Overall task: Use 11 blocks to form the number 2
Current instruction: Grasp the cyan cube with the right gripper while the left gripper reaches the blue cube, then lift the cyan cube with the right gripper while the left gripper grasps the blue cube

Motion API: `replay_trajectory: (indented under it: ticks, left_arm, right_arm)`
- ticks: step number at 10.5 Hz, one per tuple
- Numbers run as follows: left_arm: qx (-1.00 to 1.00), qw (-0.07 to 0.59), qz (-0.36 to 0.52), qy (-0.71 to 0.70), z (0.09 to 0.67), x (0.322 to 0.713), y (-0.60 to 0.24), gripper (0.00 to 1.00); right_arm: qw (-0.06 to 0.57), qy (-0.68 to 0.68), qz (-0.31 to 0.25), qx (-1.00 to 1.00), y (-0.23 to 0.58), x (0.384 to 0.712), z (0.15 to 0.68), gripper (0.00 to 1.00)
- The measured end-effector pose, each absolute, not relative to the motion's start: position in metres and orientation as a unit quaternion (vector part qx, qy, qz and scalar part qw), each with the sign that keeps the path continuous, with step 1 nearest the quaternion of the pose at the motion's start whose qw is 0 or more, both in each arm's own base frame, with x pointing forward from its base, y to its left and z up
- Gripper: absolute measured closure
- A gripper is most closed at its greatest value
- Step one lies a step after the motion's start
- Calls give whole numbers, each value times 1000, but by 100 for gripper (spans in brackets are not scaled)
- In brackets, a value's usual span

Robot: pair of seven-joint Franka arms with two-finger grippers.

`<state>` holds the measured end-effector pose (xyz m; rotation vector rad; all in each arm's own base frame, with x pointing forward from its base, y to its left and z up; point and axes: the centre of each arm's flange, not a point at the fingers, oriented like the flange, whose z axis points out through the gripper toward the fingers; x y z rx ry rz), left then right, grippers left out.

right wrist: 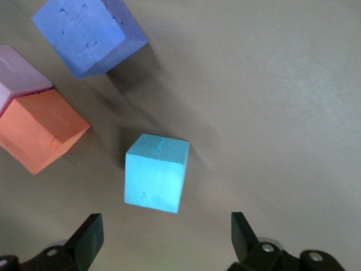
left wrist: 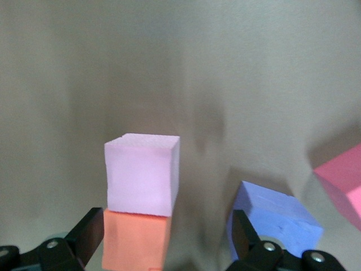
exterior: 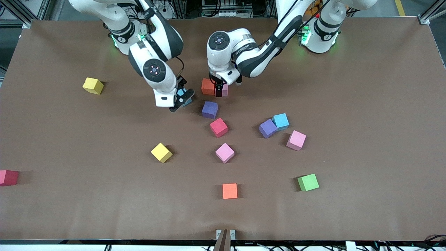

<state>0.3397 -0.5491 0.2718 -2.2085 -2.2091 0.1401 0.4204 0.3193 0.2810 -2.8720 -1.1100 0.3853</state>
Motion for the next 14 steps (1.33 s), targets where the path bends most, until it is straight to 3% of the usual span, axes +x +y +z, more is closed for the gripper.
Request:
replay_trajectory:
  ticks: [3, 8, 14]
  left_arm:
    - [-731, -6, 42, -681, 284, 383, -530, 0]
    - [-787, -50, 36, -614, 308, 504, -454, 0]
    - [-804, -44, 43, -592, 266, 534, -438, 0]
  right_arm:
    - [19, -351, 104, -930, 324, 392, 251, 0]
    - [18, -340, 98, -935, 326, 379, 234, 0]
    - [21, -338, 90, -936, 328, 379, 218, 0]
